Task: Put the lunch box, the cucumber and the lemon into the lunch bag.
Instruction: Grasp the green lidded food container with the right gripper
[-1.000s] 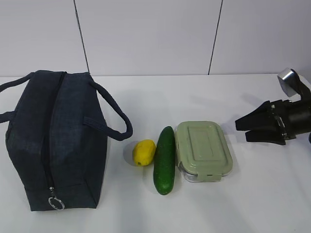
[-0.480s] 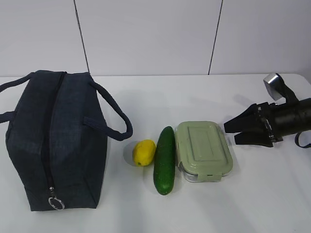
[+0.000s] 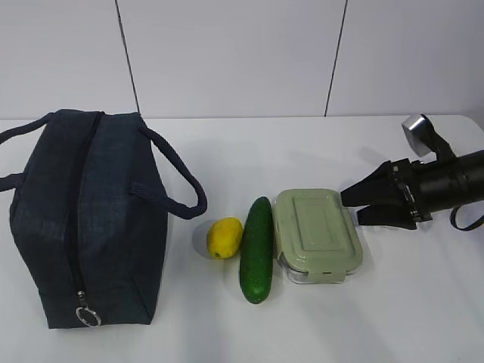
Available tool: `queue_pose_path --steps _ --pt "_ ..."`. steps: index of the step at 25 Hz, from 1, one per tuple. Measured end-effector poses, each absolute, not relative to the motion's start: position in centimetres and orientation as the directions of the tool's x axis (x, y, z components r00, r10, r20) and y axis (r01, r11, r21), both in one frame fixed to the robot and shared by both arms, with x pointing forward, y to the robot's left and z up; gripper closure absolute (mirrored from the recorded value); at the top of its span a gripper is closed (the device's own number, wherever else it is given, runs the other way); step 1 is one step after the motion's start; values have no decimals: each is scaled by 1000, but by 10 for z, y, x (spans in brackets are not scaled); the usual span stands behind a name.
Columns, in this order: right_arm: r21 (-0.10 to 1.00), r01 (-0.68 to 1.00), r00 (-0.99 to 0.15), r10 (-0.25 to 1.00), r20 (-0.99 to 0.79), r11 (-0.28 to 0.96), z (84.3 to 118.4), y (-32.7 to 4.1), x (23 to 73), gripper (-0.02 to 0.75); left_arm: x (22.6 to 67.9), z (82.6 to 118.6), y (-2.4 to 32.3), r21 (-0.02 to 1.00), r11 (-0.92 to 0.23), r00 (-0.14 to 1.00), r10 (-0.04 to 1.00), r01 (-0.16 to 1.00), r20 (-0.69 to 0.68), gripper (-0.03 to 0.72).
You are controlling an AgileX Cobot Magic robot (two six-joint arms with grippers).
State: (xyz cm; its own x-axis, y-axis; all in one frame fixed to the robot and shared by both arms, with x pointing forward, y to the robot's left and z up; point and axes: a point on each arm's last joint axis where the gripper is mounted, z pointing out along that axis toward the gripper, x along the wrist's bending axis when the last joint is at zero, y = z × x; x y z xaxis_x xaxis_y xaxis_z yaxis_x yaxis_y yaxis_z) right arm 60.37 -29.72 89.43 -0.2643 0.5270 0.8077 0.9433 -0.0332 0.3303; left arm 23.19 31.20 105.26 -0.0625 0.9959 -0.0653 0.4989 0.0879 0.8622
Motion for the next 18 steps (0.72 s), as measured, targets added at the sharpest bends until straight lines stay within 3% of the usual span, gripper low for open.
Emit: queue_pose_path --steps 6,18 --pt "279 958 -208 507 836 -66 877 -295 606 158 232 1053 312 862 88 -62 996 499 -65 454" --pt "281 957 -210 503 838 -68 878 -293 607 158 232 1053 312 862 88 -62 996 499 -65 454"
